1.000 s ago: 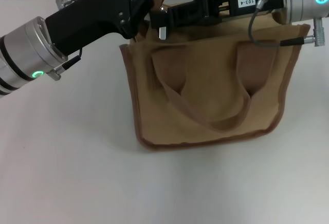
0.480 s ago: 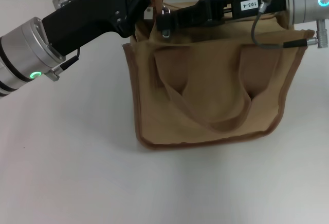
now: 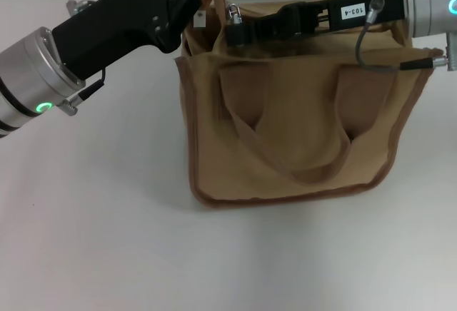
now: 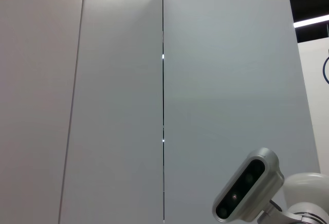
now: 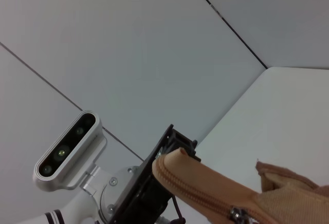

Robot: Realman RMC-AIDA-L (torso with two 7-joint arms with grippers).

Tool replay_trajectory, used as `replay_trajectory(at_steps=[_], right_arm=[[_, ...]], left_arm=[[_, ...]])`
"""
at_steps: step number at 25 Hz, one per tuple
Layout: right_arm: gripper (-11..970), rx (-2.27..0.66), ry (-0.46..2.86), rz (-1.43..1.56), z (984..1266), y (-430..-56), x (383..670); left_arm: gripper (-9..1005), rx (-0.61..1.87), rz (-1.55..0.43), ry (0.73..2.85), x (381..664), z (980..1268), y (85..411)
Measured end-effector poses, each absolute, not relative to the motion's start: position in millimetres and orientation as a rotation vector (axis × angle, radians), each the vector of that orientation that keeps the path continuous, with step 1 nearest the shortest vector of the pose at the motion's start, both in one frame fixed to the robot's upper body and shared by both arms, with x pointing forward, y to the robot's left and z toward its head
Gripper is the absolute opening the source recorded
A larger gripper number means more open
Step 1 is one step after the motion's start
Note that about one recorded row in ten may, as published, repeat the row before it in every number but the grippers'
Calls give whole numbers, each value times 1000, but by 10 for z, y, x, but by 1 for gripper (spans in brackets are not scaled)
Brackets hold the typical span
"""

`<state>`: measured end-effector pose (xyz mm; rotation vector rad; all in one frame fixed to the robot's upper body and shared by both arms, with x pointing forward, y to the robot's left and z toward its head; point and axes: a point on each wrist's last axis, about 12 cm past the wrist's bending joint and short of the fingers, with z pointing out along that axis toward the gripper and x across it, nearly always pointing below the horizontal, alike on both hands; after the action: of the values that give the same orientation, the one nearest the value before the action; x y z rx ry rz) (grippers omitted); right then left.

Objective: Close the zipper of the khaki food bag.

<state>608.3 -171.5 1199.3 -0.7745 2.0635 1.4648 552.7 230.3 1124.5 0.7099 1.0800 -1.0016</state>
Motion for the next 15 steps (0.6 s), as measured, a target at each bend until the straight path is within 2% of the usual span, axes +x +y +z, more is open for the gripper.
replay_trajectory(at_steps=[15], right_arm=[[11, -794, 2049, 1449, 12027, -1779, 6055]], left_arm=[[95, 686, -980, 1095, 5510, 11219, 2375]])
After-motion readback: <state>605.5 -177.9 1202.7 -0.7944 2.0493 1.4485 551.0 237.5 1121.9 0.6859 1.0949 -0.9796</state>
